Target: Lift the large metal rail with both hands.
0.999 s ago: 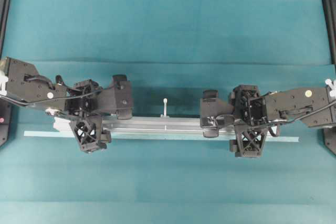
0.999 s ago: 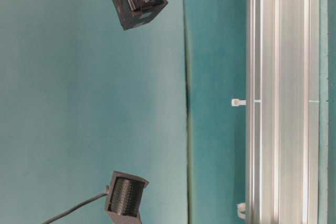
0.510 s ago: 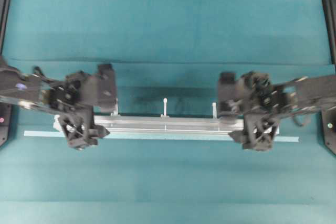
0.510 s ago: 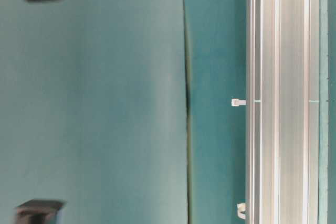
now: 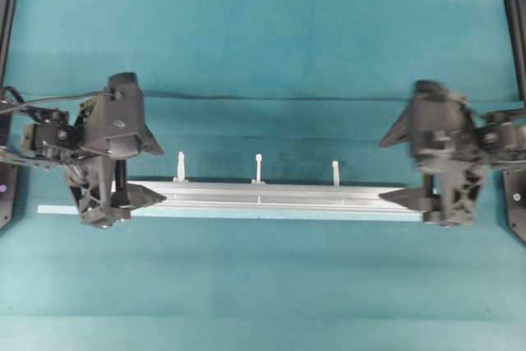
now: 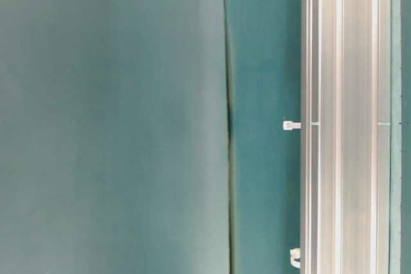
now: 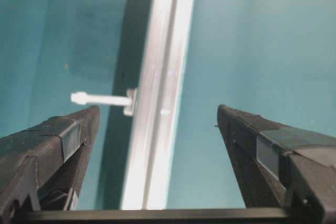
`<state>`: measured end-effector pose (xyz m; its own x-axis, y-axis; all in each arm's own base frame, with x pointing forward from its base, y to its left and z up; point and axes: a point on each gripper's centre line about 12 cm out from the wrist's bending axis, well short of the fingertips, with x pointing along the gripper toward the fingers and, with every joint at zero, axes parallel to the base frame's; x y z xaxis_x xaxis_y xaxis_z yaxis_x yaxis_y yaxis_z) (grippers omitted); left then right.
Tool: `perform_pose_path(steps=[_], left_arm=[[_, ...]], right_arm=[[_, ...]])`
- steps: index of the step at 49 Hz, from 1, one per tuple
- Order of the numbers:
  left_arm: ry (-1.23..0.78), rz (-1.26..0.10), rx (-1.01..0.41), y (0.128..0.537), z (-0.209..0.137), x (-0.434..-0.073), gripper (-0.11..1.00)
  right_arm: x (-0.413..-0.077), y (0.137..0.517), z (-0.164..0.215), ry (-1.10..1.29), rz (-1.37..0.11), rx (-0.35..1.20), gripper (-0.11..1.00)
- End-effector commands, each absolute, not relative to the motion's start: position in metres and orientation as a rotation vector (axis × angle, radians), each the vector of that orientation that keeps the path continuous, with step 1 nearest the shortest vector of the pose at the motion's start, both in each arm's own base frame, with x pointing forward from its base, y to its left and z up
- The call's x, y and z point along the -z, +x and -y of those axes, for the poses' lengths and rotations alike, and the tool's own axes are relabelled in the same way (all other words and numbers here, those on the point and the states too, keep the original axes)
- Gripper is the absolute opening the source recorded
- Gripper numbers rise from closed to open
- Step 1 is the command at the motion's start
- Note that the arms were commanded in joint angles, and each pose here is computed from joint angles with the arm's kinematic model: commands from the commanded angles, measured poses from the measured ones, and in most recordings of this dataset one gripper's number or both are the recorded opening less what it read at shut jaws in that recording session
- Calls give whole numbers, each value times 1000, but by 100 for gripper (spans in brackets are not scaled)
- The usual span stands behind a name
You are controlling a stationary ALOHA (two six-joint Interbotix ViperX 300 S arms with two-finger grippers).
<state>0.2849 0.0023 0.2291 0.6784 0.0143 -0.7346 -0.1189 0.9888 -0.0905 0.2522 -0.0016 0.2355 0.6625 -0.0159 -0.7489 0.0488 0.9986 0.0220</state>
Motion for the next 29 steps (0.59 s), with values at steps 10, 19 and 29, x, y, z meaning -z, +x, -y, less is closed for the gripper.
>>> perform_pose_path(steps=[10, 19, 29], left_arm=[[-107, -696, -57, 278, -3, -265, 97], [-97, -643, -51, 270, -3, -277, 97], [-77, -530, -38, 261, -3, -293, 97]], right_arm=[[-264, 239, 3, 49, -688, 40, 97], [-274, 226, 8, 58, -629, 59, 97], [-287, 212, 15, 67, -561, 89, 97]])
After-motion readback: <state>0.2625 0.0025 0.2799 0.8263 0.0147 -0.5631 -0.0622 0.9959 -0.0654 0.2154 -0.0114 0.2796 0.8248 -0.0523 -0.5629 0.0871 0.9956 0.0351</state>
